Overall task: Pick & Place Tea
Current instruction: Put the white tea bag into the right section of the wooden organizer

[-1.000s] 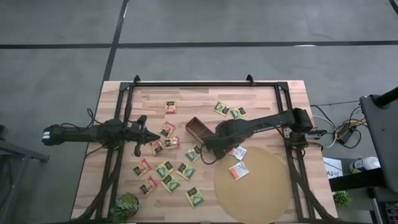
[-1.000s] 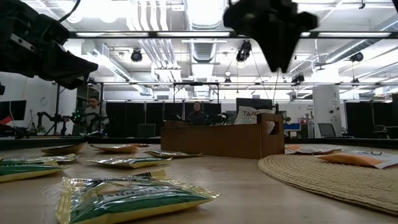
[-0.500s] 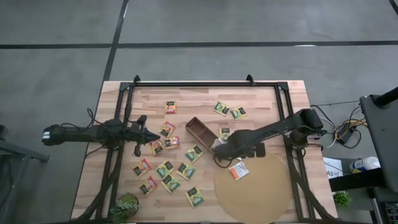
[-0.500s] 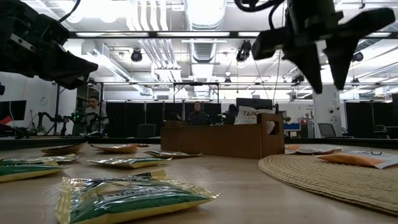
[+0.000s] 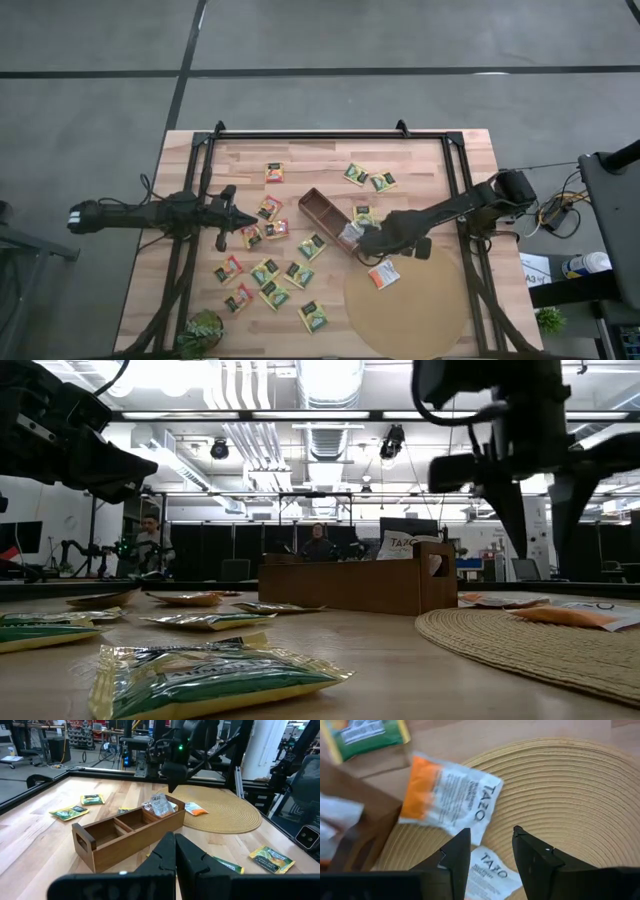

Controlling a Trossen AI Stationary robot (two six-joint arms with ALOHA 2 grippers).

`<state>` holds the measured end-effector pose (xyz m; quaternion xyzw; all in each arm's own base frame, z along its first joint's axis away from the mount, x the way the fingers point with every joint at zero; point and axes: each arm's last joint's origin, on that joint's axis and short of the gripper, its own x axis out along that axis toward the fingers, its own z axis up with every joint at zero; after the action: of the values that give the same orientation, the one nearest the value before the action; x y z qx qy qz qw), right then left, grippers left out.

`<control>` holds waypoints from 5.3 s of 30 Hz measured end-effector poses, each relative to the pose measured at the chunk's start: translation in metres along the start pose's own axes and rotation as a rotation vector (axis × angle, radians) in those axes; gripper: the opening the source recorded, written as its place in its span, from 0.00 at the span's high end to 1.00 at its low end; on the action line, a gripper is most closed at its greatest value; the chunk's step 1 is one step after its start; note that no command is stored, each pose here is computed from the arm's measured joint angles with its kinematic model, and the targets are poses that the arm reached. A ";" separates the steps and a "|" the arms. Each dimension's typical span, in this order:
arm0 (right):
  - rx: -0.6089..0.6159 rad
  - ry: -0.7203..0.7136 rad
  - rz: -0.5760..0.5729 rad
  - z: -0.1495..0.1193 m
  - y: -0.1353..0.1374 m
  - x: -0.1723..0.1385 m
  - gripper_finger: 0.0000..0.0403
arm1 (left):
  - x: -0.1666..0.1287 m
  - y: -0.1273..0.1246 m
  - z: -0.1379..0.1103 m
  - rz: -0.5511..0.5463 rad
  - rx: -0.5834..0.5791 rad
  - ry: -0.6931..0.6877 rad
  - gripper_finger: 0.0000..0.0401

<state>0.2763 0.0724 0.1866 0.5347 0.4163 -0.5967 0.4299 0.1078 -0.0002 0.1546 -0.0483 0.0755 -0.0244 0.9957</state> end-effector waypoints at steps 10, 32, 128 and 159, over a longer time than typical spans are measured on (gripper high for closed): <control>0.106 0.036 0.052 0.005 -0.010 0.027 0.64 | 0.000 0.000 0.000 0.000 0.000 0.000 1.00; 0.125 0.031 0.116 0.013 -0.007 0.042 0.70 | 0.000 0.000 0.000 0.000 0.000 0.000 1.00; -0.997 -0.286 -0.105 -0.003 0.124 -0.054 0.98 | 0.000 0.000 0.000 0.000 0.000 0.001 1.00; -0.952 -0.288 -0.093 0.000 0.126 -0.047 0.98 | 0.000 0.000 0.000 0.000 0.000 0.001 1.00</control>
<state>0.3999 0.0400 0.2287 0.1721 0.6022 -0.4269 0.6523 0.1078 -0.0002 0.1544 -0.0483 0.0760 -0.0243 0.9956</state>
